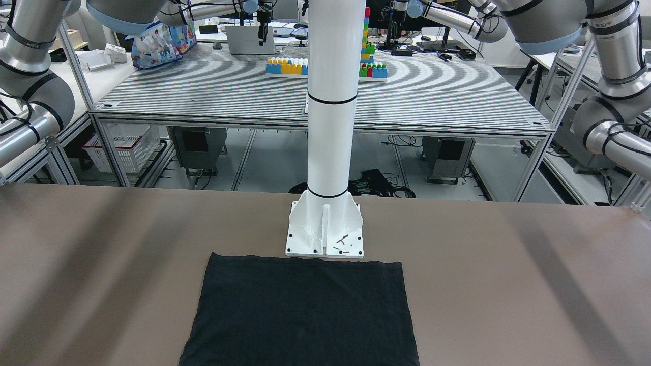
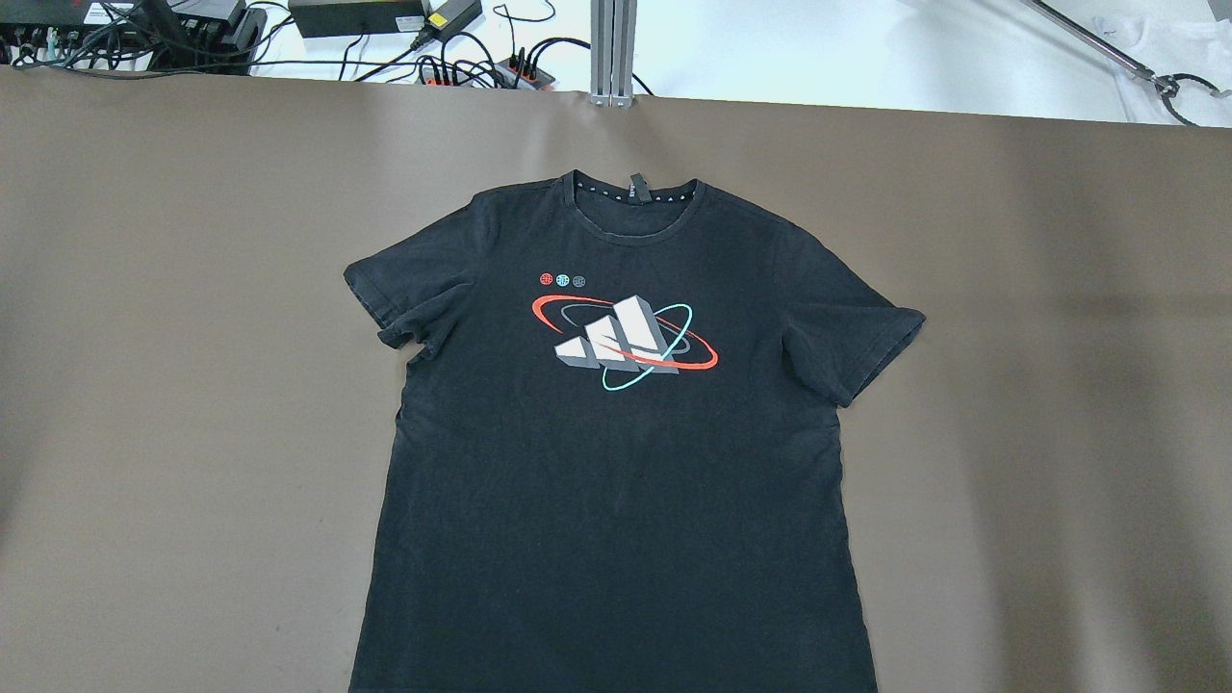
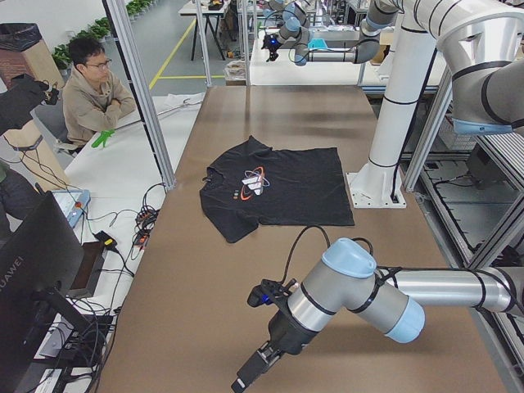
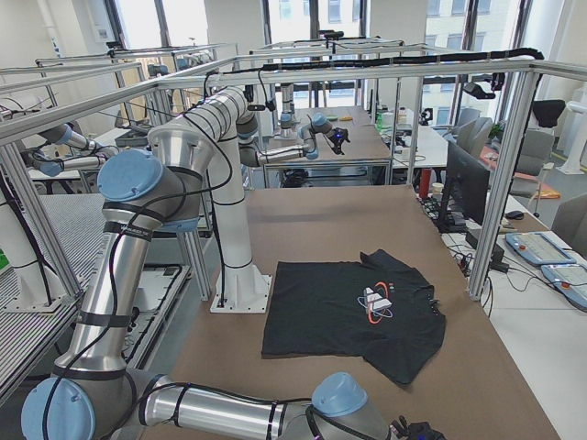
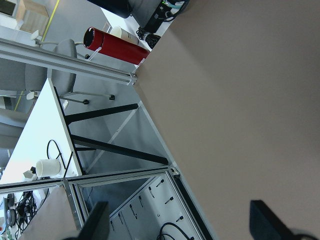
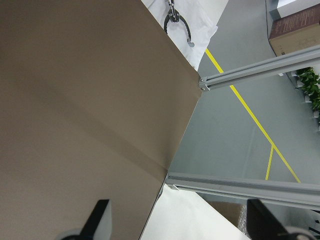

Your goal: Fold clothes

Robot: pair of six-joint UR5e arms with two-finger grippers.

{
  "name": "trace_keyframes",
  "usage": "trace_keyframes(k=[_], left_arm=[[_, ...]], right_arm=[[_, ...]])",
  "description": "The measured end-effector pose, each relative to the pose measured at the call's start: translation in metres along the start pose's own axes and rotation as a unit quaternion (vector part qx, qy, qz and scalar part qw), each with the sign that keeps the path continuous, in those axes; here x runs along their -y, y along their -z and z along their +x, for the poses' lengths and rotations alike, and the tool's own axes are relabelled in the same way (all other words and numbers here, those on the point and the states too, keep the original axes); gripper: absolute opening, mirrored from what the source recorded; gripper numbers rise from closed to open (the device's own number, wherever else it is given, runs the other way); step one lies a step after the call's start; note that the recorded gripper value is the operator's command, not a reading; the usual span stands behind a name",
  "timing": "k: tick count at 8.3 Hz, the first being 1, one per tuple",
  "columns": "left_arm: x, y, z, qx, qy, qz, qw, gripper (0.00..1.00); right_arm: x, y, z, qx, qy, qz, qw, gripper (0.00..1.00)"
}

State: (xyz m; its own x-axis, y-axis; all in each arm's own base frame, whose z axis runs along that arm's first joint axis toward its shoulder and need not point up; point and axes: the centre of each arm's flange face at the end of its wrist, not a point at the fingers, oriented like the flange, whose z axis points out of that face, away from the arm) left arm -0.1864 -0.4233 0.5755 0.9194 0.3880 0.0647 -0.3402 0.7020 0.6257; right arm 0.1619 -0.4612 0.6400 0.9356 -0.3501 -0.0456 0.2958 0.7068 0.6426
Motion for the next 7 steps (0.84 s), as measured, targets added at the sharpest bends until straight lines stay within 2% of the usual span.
trace_keyframes(k=[2, 7], left_arm=[[-0.003, 0.008, 0.005, -0.001, 0.002, 0.000, 1.0000, 1.00], [-0.018, -0.004, 0.010, -0.013, 0.007, -0.011, 0.9998, 1.00]], right_arm=[[0.000, 0.001, 0.000, 0.000, -0.001, 0.001, 1.0000, 0.95], [-0.014, 0.000, -0.008, 0.010, -0.003, -0.003, 0.9999, 0.95]])
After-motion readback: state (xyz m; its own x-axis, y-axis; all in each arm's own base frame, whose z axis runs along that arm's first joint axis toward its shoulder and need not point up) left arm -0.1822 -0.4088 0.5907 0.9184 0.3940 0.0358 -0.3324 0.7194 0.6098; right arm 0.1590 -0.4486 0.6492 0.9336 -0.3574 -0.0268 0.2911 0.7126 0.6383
